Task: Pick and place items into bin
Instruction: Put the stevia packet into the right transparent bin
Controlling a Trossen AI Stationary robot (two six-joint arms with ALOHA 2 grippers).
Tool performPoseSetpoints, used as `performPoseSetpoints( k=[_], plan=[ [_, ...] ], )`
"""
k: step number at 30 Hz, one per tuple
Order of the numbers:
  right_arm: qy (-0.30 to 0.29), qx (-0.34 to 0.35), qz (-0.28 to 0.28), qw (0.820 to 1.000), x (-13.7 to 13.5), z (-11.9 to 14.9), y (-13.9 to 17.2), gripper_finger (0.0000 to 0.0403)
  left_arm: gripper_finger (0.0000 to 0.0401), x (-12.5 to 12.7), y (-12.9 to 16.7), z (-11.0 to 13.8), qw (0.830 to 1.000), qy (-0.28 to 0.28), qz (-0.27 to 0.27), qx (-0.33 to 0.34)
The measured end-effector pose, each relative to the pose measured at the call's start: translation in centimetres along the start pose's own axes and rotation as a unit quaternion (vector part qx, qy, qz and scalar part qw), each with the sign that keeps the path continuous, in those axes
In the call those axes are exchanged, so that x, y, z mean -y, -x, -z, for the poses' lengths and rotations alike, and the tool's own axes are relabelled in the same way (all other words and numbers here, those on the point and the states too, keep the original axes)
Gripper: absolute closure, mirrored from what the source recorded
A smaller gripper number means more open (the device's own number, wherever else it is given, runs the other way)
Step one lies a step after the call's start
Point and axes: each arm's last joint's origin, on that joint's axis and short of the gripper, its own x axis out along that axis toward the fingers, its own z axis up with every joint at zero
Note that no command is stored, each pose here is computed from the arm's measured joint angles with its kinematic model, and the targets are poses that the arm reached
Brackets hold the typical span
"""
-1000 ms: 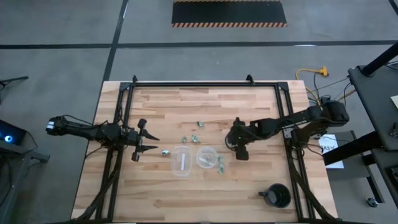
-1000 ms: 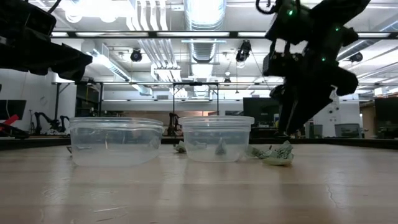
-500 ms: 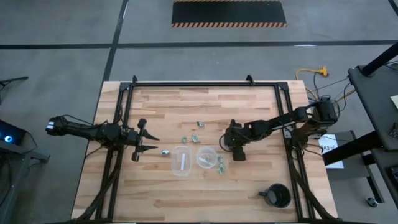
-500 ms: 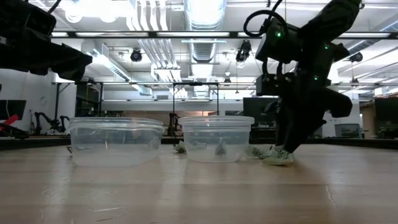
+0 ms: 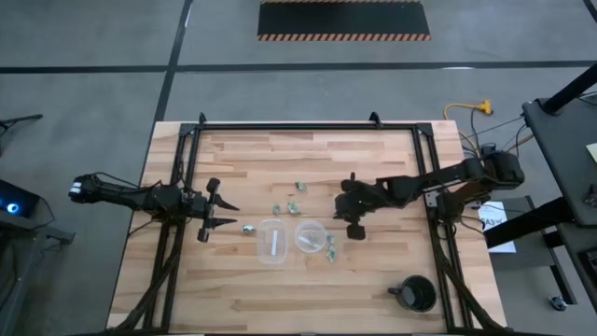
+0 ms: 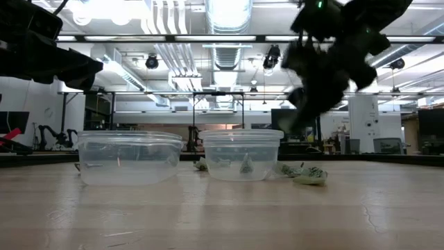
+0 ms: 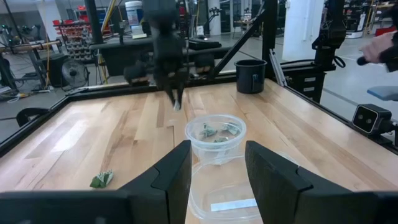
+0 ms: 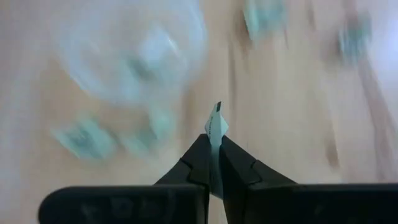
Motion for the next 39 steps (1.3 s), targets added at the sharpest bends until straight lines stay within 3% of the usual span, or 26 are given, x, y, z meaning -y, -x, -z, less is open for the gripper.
performPoseSetpoints(
  k=[7,20,29,39],
  plan=[
    [0.043,0.179,-0.083,0.979,-1.1,-2.9,0.2,0.0394,0.0266,0.0,0.0,0.0,1.000,0.000,0.000,0.000],
    [0.069,0.330,-0.148,0.930,-3.3,-2.3,-4.5,0.0394,0.0266,0.0,0.0,0.0,1.000,0.000,0.000,0.001],
    [0.051,0.332,-0.149,0.930,-3.1,-1.1,-6.7,0.0394,0.0266,0.0,0.0,0.0,1.000,0.000,0.000,0.000],
    [0.045,0.327,-0.152,0.932,-3.1,-1.1,-6.7,0.0383,0.0266,0.0,0.0,0.0,1.000,0.000,0.000,0.001]
  ],
)
